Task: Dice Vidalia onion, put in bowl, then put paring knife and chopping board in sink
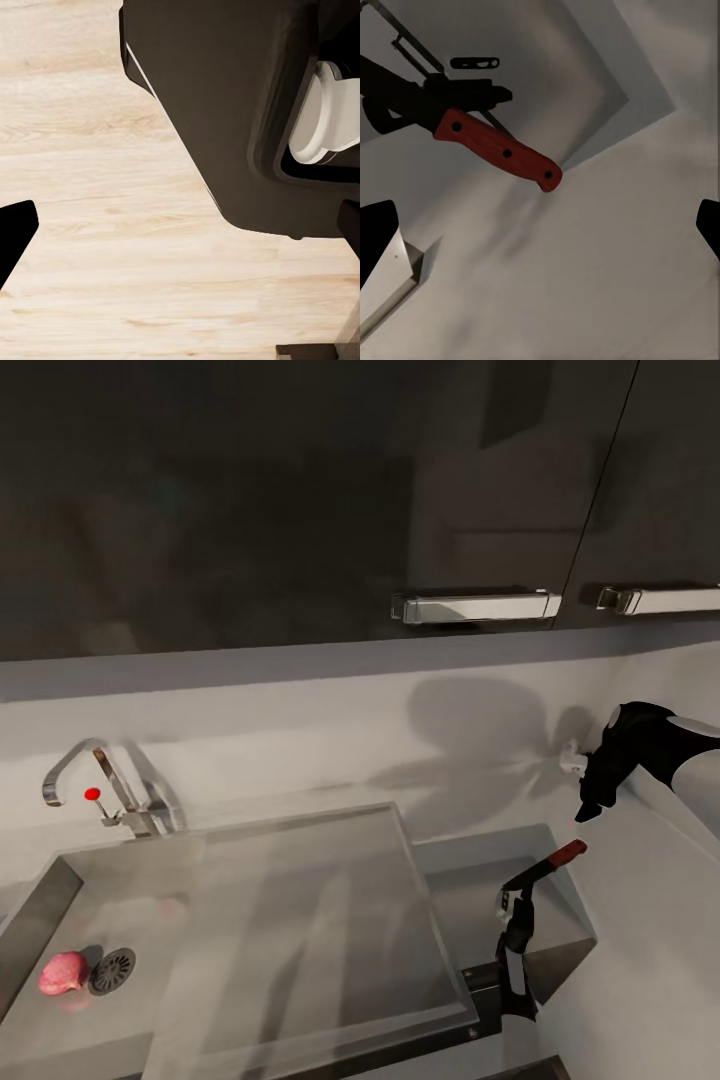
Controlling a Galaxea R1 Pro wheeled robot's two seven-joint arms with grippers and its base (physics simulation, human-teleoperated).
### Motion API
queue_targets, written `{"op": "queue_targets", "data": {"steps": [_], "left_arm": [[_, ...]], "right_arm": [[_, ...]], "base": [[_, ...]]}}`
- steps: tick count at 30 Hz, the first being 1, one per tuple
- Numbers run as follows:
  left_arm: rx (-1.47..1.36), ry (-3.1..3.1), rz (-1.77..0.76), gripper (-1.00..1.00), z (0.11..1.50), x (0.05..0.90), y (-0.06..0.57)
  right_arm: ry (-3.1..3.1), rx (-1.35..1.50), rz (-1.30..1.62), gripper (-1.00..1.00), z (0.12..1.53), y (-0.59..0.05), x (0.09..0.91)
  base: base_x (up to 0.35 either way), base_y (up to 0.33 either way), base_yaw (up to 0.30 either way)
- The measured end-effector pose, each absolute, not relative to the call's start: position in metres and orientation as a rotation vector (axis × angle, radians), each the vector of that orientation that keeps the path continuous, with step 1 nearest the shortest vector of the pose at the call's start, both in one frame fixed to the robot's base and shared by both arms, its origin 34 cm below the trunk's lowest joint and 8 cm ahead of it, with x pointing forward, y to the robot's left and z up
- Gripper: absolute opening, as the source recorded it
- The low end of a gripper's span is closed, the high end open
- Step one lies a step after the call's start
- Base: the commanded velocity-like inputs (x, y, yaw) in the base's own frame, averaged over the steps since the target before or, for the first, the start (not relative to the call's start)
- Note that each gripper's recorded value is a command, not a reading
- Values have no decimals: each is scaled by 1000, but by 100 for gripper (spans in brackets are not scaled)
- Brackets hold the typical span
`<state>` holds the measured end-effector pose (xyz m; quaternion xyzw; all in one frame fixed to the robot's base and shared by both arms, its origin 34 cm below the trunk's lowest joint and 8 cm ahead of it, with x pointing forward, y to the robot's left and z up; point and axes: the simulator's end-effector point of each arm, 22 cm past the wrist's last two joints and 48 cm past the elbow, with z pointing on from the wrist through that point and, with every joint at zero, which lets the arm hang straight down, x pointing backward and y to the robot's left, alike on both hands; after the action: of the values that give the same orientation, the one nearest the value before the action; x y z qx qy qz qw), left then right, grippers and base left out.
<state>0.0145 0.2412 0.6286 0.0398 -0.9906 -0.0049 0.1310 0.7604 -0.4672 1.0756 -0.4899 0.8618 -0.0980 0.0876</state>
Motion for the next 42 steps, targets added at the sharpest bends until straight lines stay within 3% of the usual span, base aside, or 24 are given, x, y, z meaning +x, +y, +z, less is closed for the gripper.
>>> {"op": "queue_targets", "data": {"steps": [42], "left_arm": [[110,-2842,-18,100,632,2,243]], "right_arm": [[2614,-1490,-280,100,1029,-471,752]], "base": [[0,0,0]]}}
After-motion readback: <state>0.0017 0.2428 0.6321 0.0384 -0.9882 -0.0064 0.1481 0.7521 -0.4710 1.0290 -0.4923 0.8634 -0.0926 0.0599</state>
